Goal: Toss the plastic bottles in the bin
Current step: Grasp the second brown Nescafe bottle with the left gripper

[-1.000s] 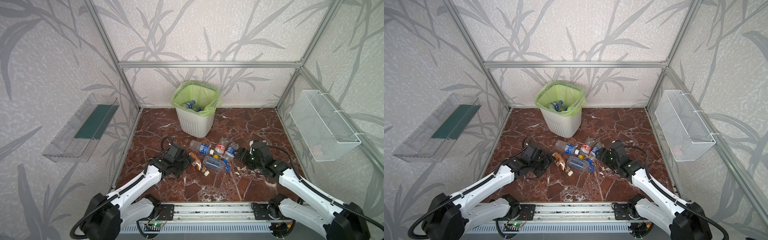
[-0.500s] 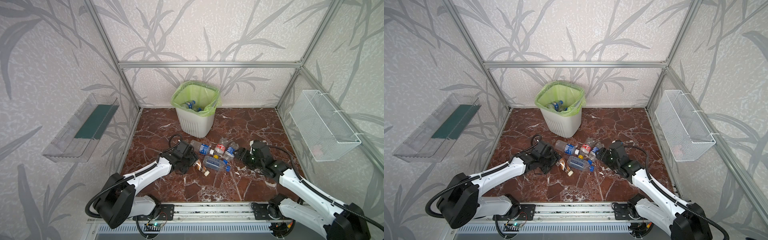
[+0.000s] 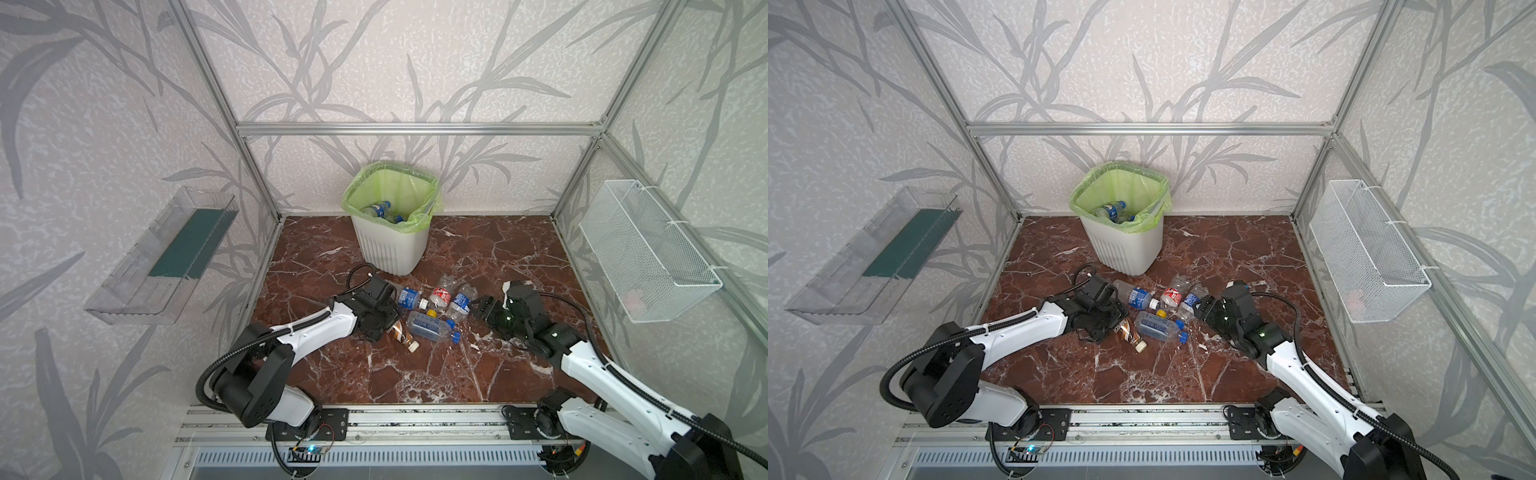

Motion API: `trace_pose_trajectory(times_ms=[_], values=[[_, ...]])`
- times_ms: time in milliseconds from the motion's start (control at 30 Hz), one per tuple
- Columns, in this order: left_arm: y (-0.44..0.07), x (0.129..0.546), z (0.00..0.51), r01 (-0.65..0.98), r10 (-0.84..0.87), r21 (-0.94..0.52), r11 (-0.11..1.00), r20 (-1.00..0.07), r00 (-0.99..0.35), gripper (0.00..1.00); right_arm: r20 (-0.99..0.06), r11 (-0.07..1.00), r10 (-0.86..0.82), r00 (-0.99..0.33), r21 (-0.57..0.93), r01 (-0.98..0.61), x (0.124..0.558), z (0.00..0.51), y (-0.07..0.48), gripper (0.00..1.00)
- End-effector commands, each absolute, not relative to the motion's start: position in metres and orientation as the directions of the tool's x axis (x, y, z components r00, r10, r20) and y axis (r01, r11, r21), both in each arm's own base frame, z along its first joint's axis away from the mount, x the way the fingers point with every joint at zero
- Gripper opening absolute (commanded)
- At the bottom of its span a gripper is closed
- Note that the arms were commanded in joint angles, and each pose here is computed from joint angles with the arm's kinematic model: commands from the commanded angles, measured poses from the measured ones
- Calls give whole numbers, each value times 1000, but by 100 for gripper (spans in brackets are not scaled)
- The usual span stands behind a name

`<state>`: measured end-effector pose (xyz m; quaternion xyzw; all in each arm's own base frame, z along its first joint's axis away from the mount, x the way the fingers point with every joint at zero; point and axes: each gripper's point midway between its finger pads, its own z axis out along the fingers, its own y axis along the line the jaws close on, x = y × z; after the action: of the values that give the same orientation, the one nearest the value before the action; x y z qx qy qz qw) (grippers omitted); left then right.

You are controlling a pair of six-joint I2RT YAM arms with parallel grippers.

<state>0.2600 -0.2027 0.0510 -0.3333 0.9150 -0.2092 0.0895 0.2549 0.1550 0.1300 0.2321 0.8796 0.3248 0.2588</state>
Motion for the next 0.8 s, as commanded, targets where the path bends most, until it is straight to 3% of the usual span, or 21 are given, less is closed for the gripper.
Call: trace_pose_trajectory(times_ms=[0,200,500,767], values=[[-203,258,50,-569,-636,-422,706,-24,-771,82,-303,681,579,-757,690,244,253,126,152,78],[-198,253,44,-563,-620,-386,731,-31,-784,79,-304,679,576,-759,695,236,254,126,153,76],[-176,234,37,-569,-619,-347,745,-41,-785,62,-299,676,575,-762,699,236,254,123,155,76],[-135,197,31,-607,-646,-295,738,-52,-761,59,-292,673,573,-766,700,238,257,122,157,75]])
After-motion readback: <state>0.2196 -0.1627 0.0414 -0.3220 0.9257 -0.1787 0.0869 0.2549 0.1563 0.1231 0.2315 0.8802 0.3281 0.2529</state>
